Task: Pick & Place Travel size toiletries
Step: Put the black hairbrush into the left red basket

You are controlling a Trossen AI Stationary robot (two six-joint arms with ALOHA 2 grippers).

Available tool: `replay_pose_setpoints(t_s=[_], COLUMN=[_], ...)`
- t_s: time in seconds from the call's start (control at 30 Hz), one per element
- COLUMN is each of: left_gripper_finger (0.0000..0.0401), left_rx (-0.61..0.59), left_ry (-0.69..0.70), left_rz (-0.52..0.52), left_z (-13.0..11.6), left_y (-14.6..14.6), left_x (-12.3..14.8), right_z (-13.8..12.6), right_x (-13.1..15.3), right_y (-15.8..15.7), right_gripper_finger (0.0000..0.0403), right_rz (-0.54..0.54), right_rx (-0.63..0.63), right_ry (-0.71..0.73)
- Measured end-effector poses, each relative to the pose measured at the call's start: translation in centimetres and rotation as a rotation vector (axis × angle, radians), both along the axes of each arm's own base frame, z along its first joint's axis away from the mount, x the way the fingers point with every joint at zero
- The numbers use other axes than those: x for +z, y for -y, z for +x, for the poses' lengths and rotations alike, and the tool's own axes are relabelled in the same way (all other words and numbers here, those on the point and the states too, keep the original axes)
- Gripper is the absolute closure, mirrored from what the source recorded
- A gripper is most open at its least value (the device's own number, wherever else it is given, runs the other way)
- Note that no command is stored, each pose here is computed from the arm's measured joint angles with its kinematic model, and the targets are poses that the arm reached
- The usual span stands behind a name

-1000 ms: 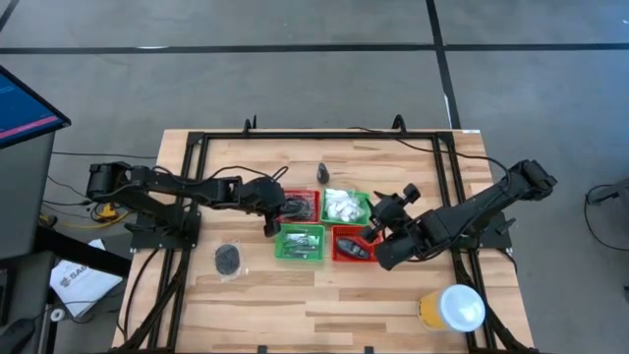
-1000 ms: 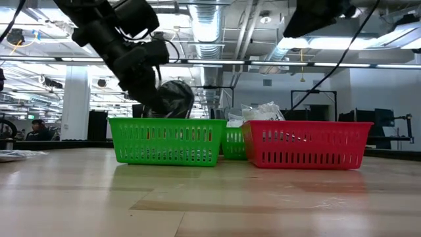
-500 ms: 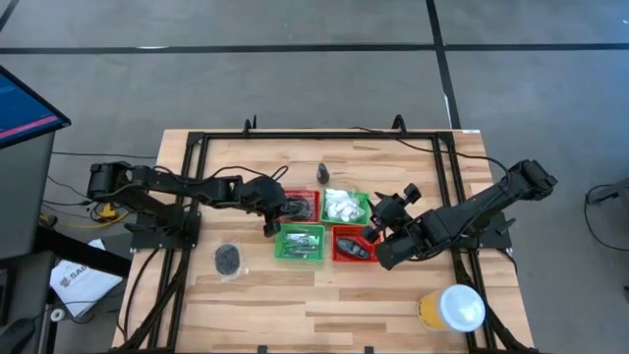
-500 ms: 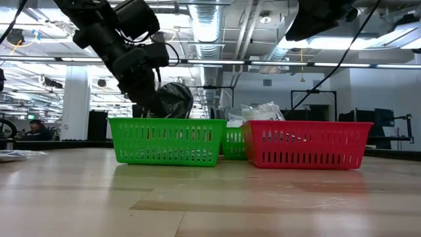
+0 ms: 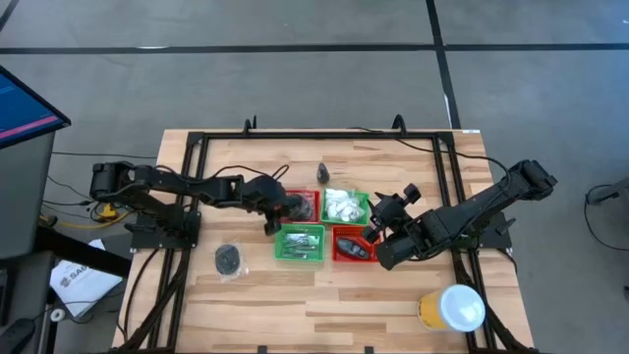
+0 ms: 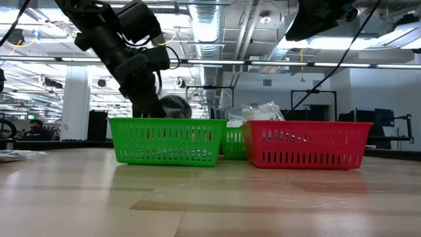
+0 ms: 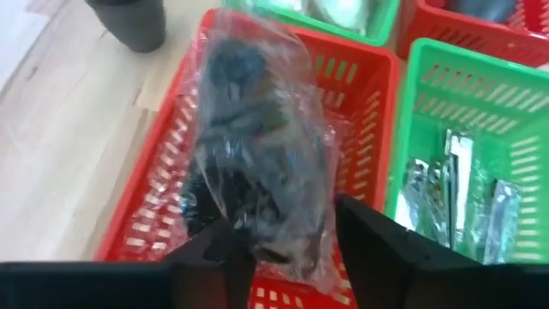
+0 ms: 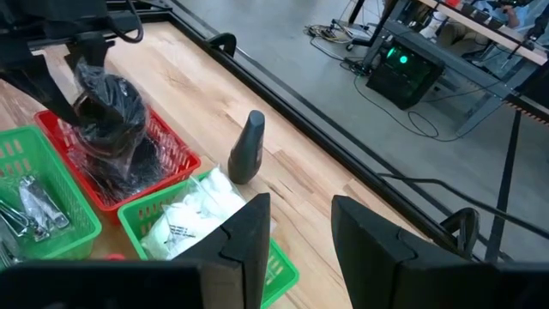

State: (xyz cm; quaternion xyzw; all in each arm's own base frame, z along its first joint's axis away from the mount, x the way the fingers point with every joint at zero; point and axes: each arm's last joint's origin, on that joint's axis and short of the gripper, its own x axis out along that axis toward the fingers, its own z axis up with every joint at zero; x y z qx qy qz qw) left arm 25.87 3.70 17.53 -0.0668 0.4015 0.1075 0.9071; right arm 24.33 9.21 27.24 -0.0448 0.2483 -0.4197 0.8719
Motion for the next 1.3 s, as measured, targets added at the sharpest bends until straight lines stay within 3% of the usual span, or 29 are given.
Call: replay_pose_setpoints(t_s=[0.27,0.5,0.73,0.97,1.07,1.3], left_gripper_finger=[0.0217,0.0216,0.0217,0.0226,0.023,0.0234], left_rx=[0.043,0.119,0.119,0.077,0.087,-0.018], left_ry=[0.014,0.053,0.082,0.028,0.015,-0.115], left_rz=[0.007,0.062,0.085,0.075,0.018,-0.075], left_z=[-0.1,0.0,0.2,-1.4,-2.2,-3.8], left_y=[-1.0,-2.3,-2.6,-1.3,-0.1,3.7], left_x=[0.1,0.4,0.7,1.9,2.5,2.4], right_z=[0.0,0.0,0.0,0.0,0.0,0.0], right_x=[0.0,0.0,0.0,0.0,0.0,-0.1], right_y=[0.0,0.0,0.0,0.0,0.0,0.0], right_gripper_finger=[0.0287,0.0287,0.0287,0.0287,0.0287,0.0287], right_rz=[0.0,0.0,0.001,0.011,0.012,0.022], right_rx=[0.001,0.001,0.001,0.006,0.005,0.001], right_ry=[-0.001,-0.002,-0.002,-0.014,-0.013,-0.004])
